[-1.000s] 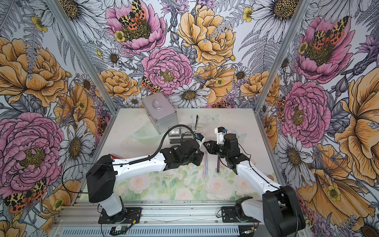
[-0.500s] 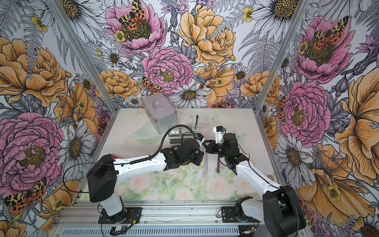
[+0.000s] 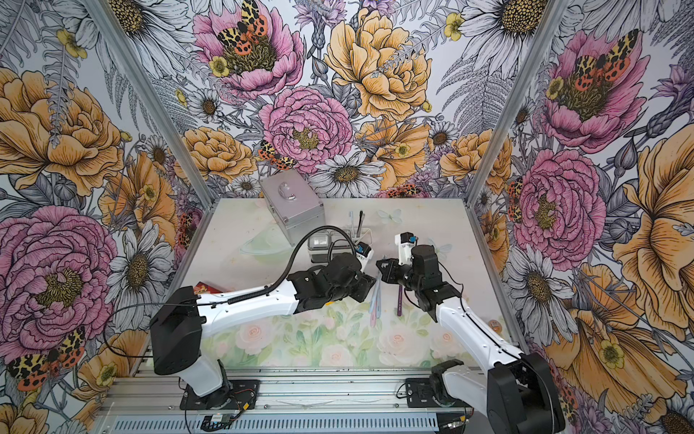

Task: Place the toothbrush into the toothbrush holder
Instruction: Pick up the toothbrush from the center of the board, then place the toothbrush in the toothbrush holder.

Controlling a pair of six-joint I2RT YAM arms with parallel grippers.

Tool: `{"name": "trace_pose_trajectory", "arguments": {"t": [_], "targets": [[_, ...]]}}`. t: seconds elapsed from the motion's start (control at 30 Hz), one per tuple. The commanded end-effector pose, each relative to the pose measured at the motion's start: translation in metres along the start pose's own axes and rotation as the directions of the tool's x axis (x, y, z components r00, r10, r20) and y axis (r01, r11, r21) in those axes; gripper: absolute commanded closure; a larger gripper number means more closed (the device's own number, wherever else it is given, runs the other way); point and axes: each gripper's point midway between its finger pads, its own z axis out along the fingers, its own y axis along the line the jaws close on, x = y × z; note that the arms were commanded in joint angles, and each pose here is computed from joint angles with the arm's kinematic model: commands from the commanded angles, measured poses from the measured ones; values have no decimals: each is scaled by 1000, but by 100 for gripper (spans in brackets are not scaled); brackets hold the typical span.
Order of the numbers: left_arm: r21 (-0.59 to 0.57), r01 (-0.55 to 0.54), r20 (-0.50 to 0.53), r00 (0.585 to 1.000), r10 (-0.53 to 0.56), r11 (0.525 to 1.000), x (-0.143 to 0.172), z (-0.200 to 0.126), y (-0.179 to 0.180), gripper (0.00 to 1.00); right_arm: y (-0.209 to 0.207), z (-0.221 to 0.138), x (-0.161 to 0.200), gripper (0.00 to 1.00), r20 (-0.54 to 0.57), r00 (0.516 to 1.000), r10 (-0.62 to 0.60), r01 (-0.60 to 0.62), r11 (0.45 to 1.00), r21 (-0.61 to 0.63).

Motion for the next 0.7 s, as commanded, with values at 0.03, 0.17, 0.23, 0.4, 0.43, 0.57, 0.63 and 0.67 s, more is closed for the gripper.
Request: {"name": "trace_pose_trajectory", "arguments": {"t": [0.03, 0.17, 0.23, 0.4, 0.43, 0.57, 0.63, 0.67], "targets": [[4, 1, 71, 997, -1, 1000, -20, -24, 11, 55, 7, -8, -20, 100, 55, 997, -44, 44, 999, 17], [-2, -1, 92, 996, 2, 1000, -23, -36, 18, 55, 10, -10, -27, 100, 70, 996, -60, 59, 998, 20], [-5, 1, 97, 995, 0, 1000, -22, -40, 21, 54, 11, -9, -30, 100, 69, 995, -73, 72, 997, 24], [-21, -9, 102, 995, 11, 1000, -15, -45, 30, 49, 13, -11, -43, 100, 78, 991, -105, 101, 993, 54], [-17, -15, 103, 995, 17, 1000, -13, -45, 31, 49, 13, -11, -45, 100, 81, 991, -108, 104, 993, 58], [2, -12, 135, 991, 11, 1000, -5, -50, 39, 47, 17, -9, -54, 100, 90, 989, -120, 116, 992, 54], [22, 0, 159, 987, -4, 1000, -4, -54, 44, 46, 19, -7, -58, 100, 90, 988, -122, 118, 992, 52], [36, 6, 170, 985, -12, 999, -3, -55, 47, 45, 21, -6, -62, 100, 95, 988, -125, 121, 991, 51]]}}
